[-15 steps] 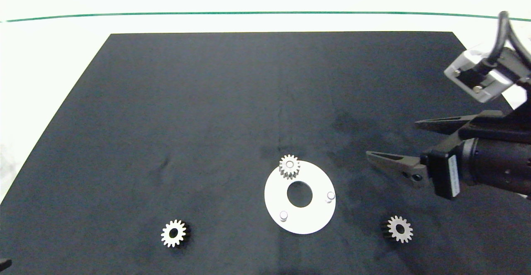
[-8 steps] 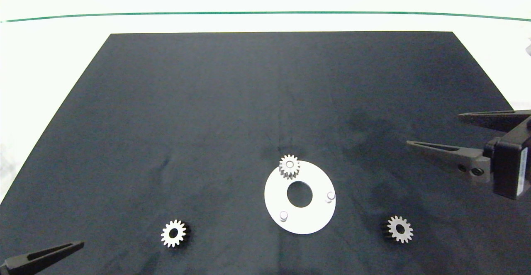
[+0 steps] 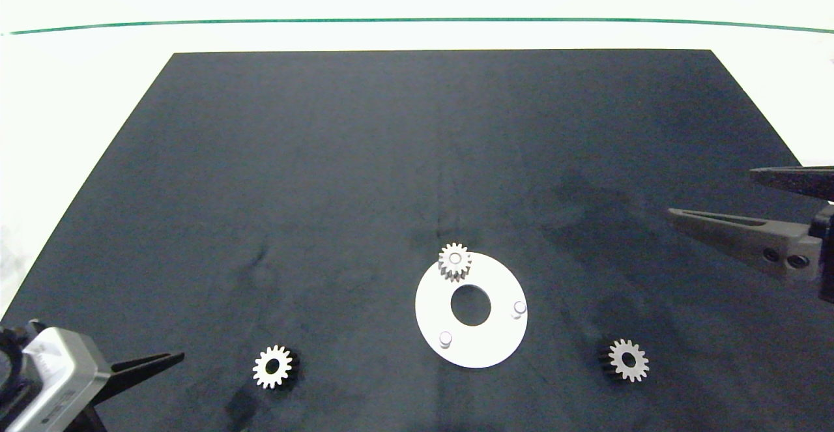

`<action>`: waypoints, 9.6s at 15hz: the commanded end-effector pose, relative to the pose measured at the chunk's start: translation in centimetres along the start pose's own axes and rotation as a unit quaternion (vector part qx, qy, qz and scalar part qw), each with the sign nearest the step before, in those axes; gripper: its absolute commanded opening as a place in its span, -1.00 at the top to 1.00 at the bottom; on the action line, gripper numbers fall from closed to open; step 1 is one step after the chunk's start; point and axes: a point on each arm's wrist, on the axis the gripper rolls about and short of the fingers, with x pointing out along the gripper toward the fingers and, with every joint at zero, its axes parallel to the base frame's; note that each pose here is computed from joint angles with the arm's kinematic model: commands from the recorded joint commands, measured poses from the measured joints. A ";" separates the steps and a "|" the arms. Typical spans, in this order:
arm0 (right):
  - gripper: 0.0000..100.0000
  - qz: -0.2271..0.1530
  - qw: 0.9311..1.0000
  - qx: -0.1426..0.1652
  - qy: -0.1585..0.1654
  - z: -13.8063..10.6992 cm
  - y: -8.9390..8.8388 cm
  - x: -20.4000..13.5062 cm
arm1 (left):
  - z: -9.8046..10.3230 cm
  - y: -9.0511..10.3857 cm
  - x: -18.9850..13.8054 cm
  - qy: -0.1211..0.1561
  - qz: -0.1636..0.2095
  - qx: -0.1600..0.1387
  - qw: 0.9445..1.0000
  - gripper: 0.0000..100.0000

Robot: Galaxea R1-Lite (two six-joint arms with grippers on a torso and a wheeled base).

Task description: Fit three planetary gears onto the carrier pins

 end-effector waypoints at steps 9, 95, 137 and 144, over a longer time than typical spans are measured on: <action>-1.00 0.000 1.000 0.004 -0.011 0.0 -0.4 -1.2 | -1.0 -0.4 5.1 0.065 -0.023 0.028 0.997 -1.00; -1.00 0.006 0.999 0.017 -0.042 -0.6 -1.4 -4.5 | 7.3 -6.3 10.6 0.011 -0.090 0.232 0.969 0.50; -1.00 0.006 0.998 0.022 -0.058 -1.0 -2.0 -6.4 | 9.7 -12.2 15.9 0.035 -0.085 0.207 0.974 0.50; -1.00 0.006 0.999 0.019 -0.048 -1.6 -1.9 -6.1 | 9.7 -12.3 16.0 0.035 -0.086 0.208 0.974 -1.00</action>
